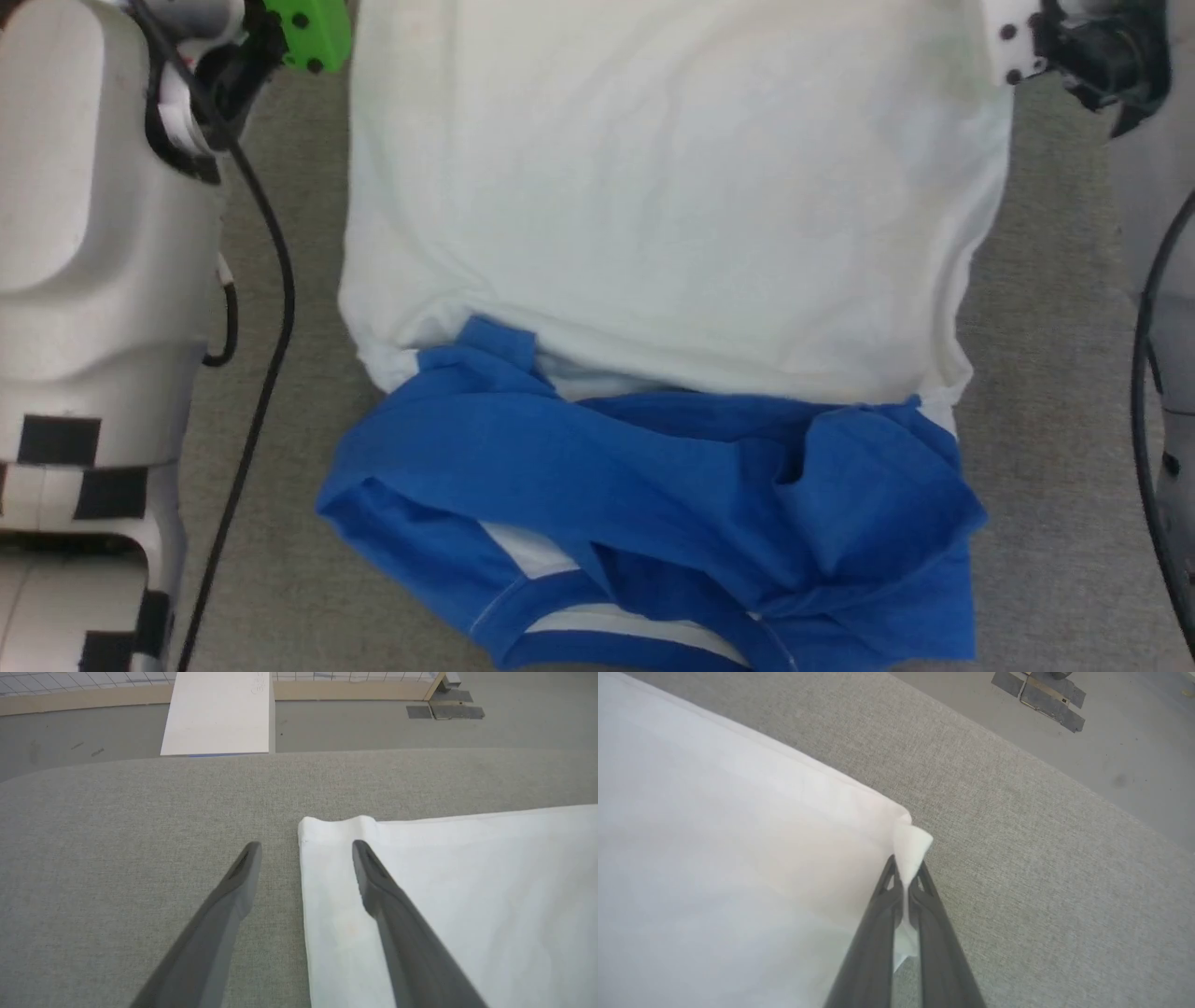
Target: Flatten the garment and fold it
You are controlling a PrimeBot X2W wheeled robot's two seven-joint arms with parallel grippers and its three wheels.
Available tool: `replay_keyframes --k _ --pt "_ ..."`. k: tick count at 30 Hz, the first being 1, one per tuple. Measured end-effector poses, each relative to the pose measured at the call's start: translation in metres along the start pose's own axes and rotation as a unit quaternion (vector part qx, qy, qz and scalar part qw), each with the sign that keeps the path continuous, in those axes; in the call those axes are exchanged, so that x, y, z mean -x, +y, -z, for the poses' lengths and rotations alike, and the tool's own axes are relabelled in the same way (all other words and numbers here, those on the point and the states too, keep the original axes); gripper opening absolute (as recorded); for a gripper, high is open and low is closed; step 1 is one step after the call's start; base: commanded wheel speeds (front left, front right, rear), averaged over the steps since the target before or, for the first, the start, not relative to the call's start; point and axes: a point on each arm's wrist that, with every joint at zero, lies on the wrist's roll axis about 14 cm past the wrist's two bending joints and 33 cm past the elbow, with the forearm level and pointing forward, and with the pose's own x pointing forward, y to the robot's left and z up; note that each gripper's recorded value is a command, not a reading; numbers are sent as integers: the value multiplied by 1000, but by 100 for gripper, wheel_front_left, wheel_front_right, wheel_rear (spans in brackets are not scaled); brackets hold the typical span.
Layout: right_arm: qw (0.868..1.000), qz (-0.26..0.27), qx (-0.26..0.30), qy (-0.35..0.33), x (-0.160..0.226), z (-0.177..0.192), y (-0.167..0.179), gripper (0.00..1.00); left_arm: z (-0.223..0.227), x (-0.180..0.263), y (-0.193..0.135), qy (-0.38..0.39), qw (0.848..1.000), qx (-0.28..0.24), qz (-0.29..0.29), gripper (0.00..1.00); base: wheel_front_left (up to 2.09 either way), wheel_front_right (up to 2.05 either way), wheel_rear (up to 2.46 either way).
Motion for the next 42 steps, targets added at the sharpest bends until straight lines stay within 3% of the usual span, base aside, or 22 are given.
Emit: replay_keyframes --k 8,15,16,17,18,22,28,33,38,42 --pt "1000 -17 20 -10 -5 8 2 0 31 -40 3 93 995 -29 -26 100 0 0 0" --pt "999 -27 27 -10 -17 20 0 0 68 -63 2 163 986 -10 -28 100 0 0 0" --pt "999 -27 28 -9 -18 21 -1 0 71 -64 1 176 984 -3 -26 59 0 0 0" --pt "999 -26 29 -10 -19 22 -3 0 71 -65 1 183 983 6 -24 44 0 0 0" --pt "999 -26 29 -12 -19 22 -4 0 71 -66 0 187 982 13 -21 0 0 0 0" --pt "999 -23 30 -17 -19 20 -8 0 64 -65 -4 171 985 30 -14 0 0 0 0" --pt "999 -4 14 -48 -9 7 -23 0 29 -56 6 55 993 95 -38 0 0 0 0" --pt "994 25 9 -107 10 -30 -42 0 -15 -41 14 -39 993 96 -47 0 0 0 0" --pt "979 52 9 -195 36 -79 -57 0 -62 -25 17 -132 987 84 -44 0 0 0 0" --pt "971 57 5 -231 47 -96 -59 0 -71 -20 16 -152 985 76 -36 0 0 0 0"
